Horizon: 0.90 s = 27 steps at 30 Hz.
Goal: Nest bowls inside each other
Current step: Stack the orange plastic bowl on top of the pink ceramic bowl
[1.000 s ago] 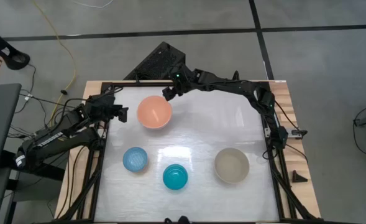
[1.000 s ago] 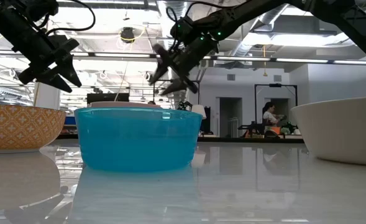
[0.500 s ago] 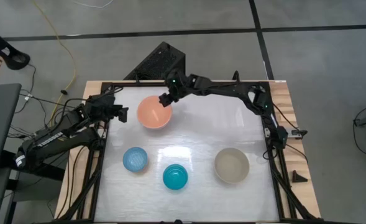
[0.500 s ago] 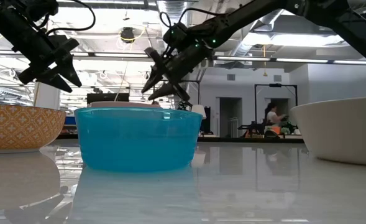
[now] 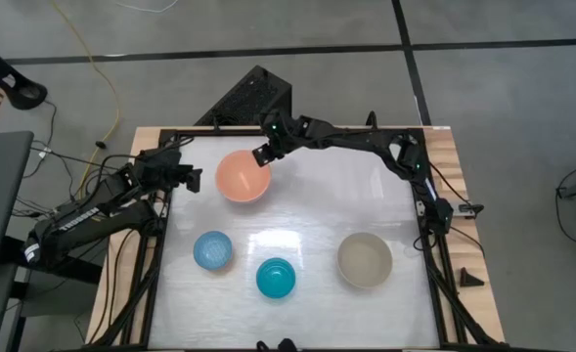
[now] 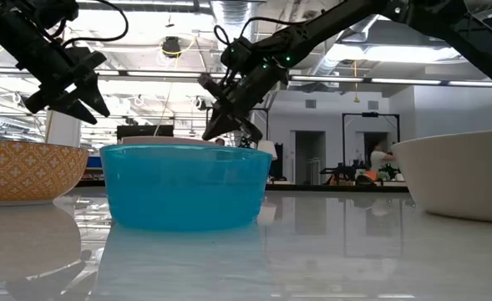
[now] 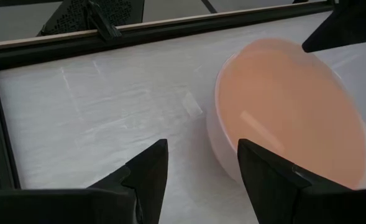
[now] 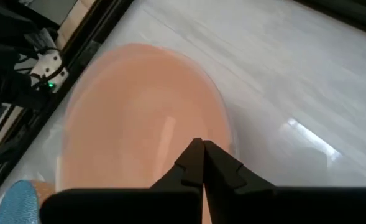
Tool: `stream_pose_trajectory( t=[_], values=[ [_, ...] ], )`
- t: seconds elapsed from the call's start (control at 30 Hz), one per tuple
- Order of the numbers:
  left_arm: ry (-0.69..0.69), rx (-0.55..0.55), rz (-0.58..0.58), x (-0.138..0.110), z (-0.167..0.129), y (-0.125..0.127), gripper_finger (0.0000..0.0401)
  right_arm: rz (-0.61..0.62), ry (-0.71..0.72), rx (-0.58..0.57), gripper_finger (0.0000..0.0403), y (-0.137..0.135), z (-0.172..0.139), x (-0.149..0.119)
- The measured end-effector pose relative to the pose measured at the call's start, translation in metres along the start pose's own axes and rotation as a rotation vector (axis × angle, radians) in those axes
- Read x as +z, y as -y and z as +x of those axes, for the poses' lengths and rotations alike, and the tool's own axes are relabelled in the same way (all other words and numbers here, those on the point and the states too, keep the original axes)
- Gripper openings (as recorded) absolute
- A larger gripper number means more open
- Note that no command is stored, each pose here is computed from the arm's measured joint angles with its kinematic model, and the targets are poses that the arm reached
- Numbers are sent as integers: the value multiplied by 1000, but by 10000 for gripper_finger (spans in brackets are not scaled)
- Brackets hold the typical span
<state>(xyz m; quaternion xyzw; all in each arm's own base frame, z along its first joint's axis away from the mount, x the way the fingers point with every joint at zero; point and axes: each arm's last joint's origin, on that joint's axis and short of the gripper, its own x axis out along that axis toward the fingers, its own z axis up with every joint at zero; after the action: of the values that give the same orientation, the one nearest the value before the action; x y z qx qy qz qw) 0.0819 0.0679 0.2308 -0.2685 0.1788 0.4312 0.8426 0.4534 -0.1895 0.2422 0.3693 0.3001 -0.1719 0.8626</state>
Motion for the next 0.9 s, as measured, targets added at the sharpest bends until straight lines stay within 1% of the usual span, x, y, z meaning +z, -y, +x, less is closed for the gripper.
stream_pose_trajectory(
  t=[0.1,0.33,0.6,0.7,0.83,0.9],
  values=[
    [0,0,0,0,0,0,183,3,7,-2,25,2,-1,2],
    [0,0,0,0,0,0,183,15,-13,-26,39,9,-2,3],
    [-4,-9,0,0,0,0,183,18,-55,-61,31,16,-4,1],
    [8,-48,5,2,0,2,183,-2,-49,-58,33,14,-9,3],
    [134,-183,18,12,8,11,183,-39,-8,-31,34,-1,-35,10],
    [186,-216,34,17,17,15,183,-70,9,-14,33,-12,-50,12]
  ],
)
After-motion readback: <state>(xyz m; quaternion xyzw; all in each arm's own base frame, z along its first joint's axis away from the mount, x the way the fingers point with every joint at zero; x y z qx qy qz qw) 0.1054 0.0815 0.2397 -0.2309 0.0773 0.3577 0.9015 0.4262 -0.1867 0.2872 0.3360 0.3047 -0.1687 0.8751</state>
